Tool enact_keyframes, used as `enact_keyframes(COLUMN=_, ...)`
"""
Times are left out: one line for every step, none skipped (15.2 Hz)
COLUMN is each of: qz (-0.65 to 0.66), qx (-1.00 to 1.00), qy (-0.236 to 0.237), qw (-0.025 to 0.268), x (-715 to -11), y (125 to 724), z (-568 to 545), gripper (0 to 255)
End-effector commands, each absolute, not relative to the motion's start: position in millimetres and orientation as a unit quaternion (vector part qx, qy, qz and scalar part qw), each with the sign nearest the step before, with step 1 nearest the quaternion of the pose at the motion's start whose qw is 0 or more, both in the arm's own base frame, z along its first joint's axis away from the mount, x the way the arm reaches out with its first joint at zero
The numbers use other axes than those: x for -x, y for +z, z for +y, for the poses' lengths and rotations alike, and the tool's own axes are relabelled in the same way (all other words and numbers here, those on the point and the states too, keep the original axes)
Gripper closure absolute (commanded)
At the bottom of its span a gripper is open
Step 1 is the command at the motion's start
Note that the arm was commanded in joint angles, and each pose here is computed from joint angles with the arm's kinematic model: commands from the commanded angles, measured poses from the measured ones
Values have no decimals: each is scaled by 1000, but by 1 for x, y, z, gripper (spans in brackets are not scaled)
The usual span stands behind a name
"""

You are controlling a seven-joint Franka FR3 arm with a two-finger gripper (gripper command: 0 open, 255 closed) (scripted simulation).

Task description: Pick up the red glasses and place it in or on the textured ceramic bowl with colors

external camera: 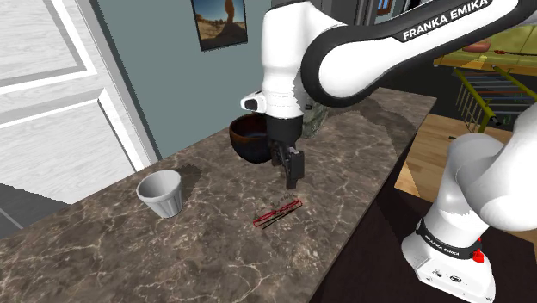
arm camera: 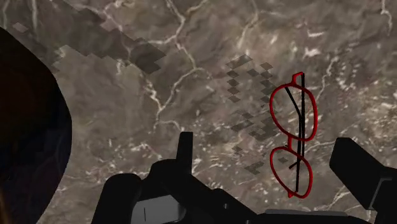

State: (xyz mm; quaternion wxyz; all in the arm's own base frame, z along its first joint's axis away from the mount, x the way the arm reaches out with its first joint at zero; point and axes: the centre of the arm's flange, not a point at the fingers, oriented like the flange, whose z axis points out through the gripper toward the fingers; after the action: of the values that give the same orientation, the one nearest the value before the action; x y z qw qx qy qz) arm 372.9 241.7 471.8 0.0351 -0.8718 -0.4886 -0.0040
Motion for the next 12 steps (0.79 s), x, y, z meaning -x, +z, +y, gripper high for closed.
enact_keyframes(qz=-534, qx=845, qy=-4, qw=34, x=-367, y=462, z=268, gripper=0)
enact_keyframes(qz=-555, qx=831, qy=-3, qw=34, x=-363, y=456, z=279, gripper=0)
enact_keyframes(qz=-576, qx=817, qy=-3, qw=33, x=-357, y=451, z=291, gripper=0)
enact_keyframes(qz=-583, qx=812, qy=-3, qw=33, x=-355, y=449, z=295, gripper=0)
enact_keyframes(qz=-583, qx=812, qy=-3, qw=33, x=-355, y=444, z=295, gripper=0)
enact_keyframes(qz=-583, qx=812, qy=-3, qw=33, x=-355, y=439, z=295, gripper=0)
enact_keyframes(qz=-583, qx=812, qy=-3, qw=33, x=-355, y=433, z=296, gripper=0)
enact_keyframes(qz=-583, qx=812, qy=-3, qw=33, x=-355, y=428, z=296, gripper=0)
enact_keyframes(qz=-583, qx=812, qy=-3, qw=33, x=-355, y=423, z=296, gripper=0)
enact_keyframes(qz=-583, qx=812, qy=-3, qw=33, x=-354, y=418, z=297, gripper=0)
enact_keyframes(qz=-583, qx=812, qy=-3, qw=33, x=-354, y=409, z=297, gripper=0)
enact_keyframes(qz=-583, qx=812, qy=-3, qw=33, x=-354, y=409, z=297, gripper=0)
